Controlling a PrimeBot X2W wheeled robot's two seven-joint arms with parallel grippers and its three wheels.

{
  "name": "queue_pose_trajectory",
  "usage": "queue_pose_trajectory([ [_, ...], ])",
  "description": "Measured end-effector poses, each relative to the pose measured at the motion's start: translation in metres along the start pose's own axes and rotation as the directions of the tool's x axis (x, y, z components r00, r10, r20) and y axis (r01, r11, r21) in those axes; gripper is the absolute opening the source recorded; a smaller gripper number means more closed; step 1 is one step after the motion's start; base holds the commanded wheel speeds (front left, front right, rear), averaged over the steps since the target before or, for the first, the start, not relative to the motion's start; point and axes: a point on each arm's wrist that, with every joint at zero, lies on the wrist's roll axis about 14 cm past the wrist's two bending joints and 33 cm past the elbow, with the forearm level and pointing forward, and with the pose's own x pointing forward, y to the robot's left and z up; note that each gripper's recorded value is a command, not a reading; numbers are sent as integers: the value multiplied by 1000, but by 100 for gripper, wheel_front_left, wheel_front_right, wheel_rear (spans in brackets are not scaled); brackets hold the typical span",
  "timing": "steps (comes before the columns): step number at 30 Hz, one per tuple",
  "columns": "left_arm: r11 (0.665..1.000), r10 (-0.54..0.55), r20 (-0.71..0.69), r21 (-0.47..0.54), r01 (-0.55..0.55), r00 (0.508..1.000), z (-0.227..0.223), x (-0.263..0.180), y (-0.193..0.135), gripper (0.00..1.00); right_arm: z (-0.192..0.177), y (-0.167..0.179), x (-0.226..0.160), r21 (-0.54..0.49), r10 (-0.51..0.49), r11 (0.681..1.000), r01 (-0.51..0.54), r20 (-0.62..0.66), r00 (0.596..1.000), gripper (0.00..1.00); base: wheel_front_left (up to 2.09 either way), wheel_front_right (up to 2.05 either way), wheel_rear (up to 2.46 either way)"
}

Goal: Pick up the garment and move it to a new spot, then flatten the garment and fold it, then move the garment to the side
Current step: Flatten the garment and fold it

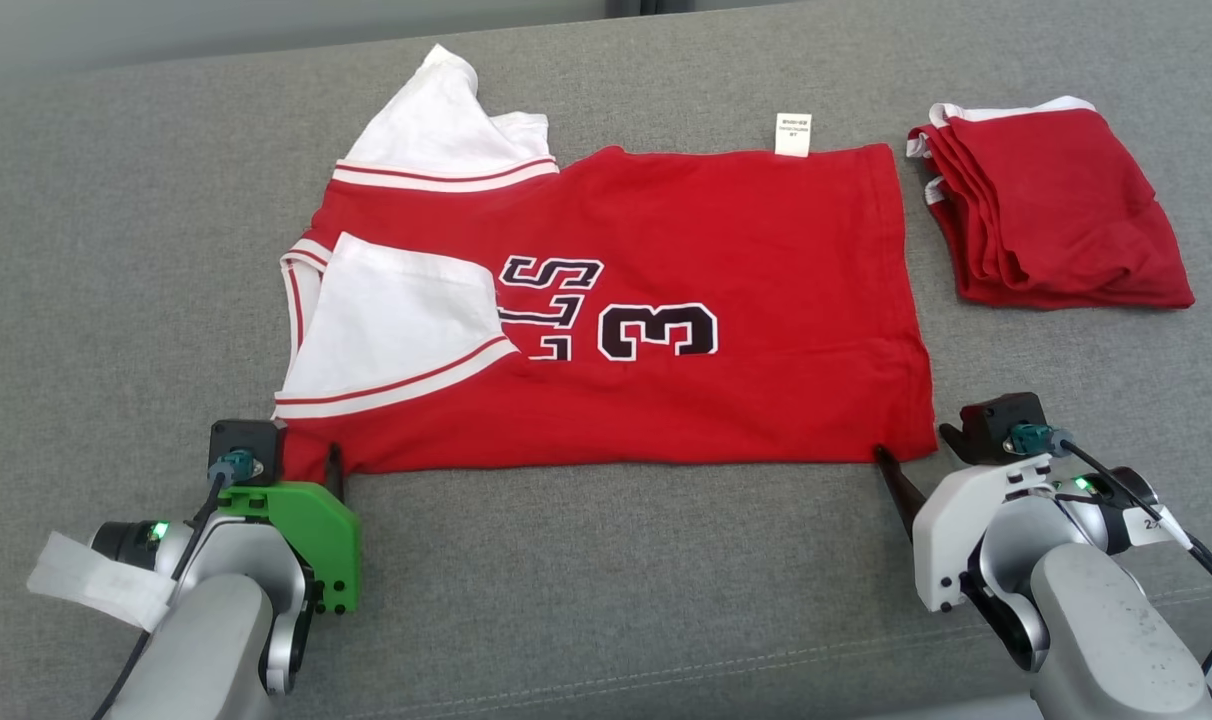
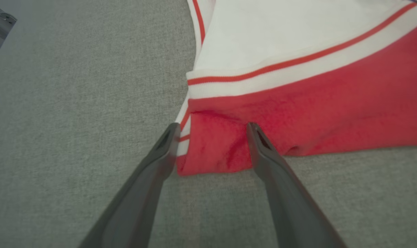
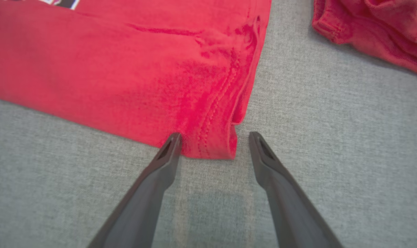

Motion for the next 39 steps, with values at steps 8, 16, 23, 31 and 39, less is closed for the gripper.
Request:
queue_pose_trajectory([
  [8,1000,-5,-6,1,5,1000,1,2,-1,85,8,3,6,-19,2,1000,-2,28,1000,100,0,0,0],
  [16,1000,-7,1,-1,7,1000,4,1,-1,86,20,5,4,-55,4,999,0,68,998,100,0,0,0],
  [23,1000,-5,1,-2,5,1000,4,-1,-1,88,30,1,2,-89,-13,996,21,93,996,100,0,0,0],
  [31,1000,-5,-8,-8,5,1000,2,-1,0,79,13,10,2,-64,4,998,-2,24,1000,93,0,0,0],
  [39,1000,-5,-66,-13,5,998,-11,2,1,0,1,13,6,-55,14,998,-15,-19,1000,0,0,0,0],
])
